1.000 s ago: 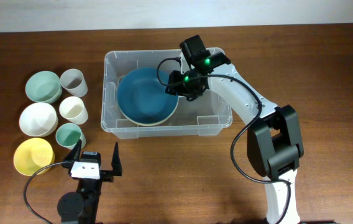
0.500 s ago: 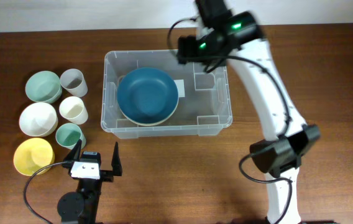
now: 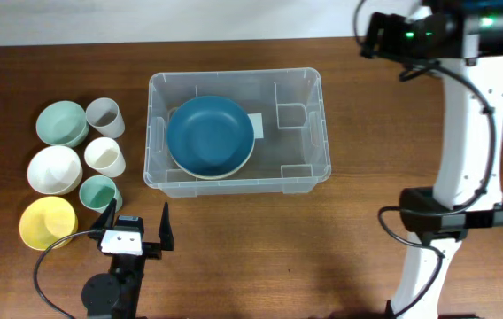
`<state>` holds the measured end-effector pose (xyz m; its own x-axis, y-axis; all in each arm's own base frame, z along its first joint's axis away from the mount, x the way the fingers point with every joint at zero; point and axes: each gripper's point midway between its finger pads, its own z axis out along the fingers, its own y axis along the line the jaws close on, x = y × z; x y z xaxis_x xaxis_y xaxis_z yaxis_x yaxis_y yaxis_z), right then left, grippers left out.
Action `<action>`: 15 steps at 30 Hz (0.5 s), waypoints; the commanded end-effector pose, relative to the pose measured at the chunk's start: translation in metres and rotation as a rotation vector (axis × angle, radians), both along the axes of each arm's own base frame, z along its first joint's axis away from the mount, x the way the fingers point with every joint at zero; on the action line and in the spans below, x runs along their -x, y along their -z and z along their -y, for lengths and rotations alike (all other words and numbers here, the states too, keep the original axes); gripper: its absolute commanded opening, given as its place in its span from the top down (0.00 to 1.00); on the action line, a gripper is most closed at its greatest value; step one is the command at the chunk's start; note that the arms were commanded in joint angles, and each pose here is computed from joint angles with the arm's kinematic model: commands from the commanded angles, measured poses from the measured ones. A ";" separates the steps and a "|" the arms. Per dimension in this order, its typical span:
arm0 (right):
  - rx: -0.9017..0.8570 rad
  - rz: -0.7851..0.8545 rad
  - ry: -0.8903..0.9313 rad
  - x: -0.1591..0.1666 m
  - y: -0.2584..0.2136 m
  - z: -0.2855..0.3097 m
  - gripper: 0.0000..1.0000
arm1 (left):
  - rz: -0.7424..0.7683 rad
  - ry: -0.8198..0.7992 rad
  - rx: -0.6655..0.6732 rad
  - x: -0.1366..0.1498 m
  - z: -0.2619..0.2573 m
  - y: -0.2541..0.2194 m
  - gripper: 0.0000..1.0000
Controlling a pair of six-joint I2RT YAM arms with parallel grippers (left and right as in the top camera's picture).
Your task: Pack container
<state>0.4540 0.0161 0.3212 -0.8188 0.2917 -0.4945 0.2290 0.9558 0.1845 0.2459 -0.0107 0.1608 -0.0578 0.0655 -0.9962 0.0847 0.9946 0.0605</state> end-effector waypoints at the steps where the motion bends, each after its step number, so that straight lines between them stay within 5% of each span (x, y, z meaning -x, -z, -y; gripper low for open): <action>1: 0.004 -0.043 0.021 0.028 -0.005 0.026 0.01 | -0.003 0.001 -0.015 0.000 0.000 0.001 0.01; 15: -0.087 -0.504 0.407 0.105 0.122 0.154 0.01 | -0.003 0.001 -0.015 0.000 0.000 0.001 0.01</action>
<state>0.3641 -0.1158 0.2105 -0.8090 0.5830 -0.0749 0.5809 0.8124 0.0504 0.2459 -0.0107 0.1608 -0.0578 0.0655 -0.9962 0.0847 0.9946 0.0605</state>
